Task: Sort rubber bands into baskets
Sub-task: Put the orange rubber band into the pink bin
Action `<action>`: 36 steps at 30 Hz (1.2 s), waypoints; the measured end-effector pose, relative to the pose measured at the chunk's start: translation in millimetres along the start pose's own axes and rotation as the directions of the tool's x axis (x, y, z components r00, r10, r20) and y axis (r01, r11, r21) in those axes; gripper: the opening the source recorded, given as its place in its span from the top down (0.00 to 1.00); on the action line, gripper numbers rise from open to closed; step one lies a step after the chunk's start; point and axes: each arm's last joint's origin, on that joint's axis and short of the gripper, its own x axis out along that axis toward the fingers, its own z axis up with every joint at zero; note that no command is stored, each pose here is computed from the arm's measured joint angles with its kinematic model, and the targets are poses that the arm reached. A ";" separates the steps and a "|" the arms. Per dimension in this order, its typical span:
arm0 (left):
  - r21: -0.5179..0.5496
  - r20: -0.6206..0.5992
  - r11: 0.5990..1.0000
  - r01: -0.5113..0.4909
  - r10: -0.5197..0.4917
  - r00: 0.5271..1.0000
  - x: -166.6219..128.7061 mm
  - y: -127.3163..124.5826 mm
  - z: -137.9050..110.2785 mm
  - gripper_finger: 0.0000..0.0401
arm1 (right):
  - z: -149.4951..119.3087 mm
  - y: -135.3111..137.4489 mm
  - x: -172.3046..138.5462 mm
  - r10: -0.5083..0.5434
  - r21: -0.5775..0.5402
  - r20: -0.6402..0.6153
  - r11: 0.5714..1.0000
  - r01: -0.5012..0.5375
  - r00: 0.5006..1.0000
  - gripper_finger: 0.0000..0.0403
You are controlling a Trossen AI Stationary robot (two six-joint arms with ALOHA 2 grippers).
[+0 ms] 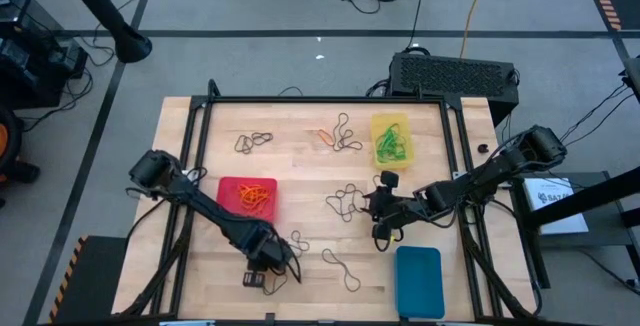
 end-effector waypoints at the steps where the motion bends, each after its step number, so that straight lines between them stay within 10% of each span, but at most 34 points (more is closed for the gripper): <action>1: 0.000 0.004 1.000 -0.007 0.007 1.000 0.6 0.7 -0.7 0.75 | 0.5 0.1 0.0 0.001 0.004 0.005 1.000 -0.001 1.000 0.63; 36: 0.012 0.054 1.000 0.009 -0.010 0.998 4.6 9.1 -13.9 0.75 | 3.3 1.0 0.1 0.009 0.003 0.032 1.000 -0.009 0.999 0.63</action>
